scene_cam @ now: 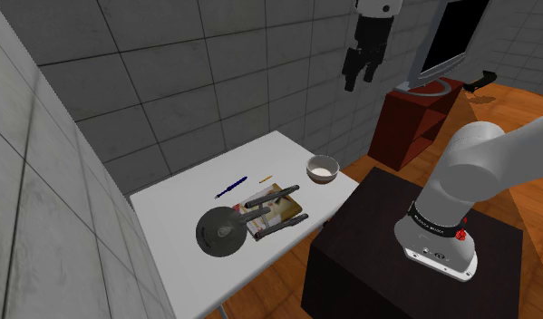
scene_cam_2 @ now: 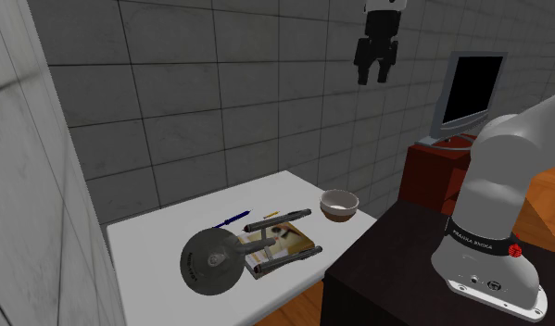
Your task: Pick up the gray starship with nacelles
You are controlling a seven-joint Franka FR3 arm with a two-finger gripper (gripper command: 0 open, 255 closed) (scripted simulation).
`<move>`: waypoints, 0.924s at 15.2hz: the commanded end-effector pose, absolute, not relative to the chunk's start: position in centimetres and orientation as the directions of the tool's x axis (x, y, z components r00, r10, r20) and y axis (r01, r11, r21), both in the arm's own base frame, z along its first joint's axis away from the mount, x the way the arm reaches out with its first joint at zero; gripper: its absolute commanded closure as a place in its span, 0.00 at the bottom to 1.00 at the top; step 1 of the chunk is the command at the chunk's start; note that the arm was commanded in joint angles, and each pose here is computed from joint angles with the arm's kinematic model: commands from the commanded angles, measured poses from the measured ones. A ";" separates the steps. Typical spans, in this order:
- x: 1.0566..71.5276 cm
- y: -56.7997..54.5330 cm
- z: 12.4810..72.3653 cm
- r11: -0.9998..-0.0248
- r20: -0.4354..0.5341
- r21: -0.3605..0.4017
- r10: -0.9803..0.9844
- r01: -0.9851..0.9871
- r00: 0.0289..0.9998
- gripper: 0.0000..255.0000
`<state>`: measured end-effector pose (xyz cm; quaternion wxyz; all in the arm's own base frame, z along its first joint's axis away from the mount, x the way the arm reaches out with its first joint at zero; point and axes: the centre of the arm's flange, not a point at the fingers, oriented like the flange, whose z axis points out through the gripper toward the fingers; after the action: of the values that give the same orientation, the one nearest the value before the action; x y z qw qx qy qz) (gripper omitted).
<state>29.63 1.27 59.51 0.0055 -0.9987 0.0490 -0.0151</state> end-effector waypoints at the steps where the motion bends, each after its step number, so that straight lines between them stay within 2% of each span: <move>1: 29.6 1.3 59.5 -0.995 0.030 -0.012 -0.098 -0.098 0.995 0.00; 14: 33.1 10.1 45.0 -0.978 0.048 0.013 -0.207 -0.208 0.977 0.00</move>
<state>32.72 9.27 46.23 -0.0084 -0.9948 0.0991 -0.0216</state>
